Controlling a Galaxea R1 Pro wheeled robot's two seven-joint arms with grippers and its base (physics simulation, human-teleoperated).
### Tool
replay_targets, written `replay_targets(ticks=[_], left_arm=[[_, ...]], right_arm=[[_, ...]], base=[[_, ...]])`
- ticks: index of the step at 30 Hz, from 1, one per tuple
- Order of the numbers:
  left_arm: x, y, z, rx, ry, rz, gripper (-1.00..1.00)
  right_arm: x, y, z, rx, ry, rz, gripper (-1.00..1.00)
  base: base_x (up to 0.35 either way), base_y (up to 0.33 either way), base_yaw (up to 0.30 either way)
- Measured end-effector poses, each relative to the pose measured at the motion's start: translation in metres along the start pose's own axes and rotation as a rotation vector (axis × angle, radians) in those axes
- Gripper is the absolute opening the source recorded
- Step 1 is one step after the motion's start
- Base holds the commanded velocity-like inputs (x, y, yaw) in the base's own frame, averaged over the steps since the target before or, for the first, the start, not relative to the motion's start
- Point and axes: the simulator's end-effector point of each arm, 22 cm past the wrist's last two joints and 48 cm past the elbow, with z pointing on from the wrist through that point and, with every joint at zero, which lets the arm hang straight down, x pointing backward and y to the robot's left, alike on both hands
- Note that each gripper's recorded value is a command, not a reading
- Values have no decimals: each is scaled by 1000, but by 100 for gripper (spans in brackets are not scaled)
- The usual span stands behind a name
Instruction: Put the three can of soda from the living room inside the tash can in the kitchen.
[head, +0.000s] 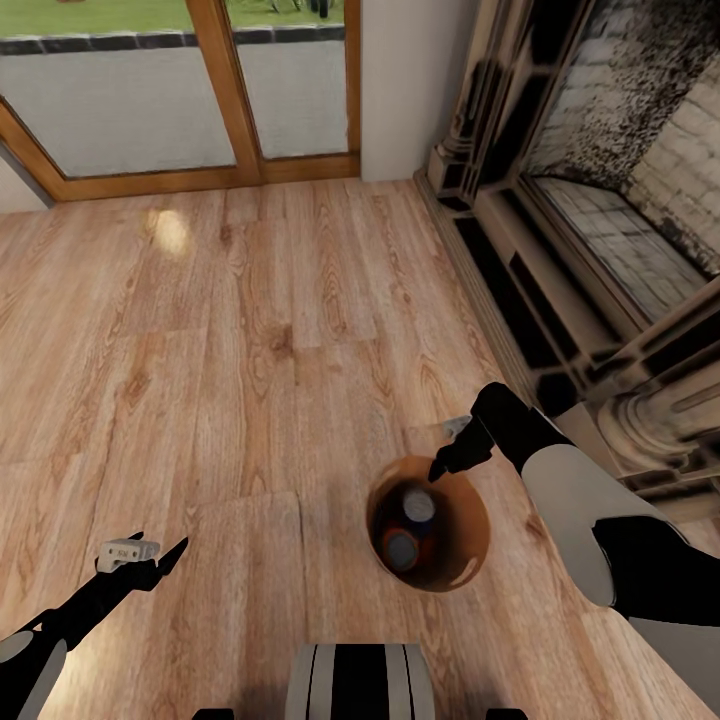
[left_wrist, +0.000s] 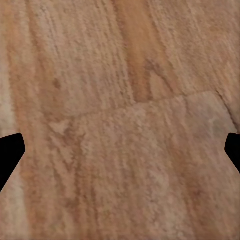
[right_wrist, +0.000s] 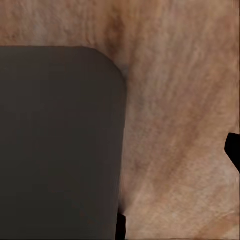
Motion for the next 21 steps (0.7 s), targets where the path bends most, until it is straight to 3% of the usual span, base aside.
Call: replay_targets(ticks=[21], left_arm=[[0, 0, 0, 0, 0, 0, 100]], right_arm=[[2, -7, -2, 9, 1, 7, 100]], base=[[0, 0, 0]])
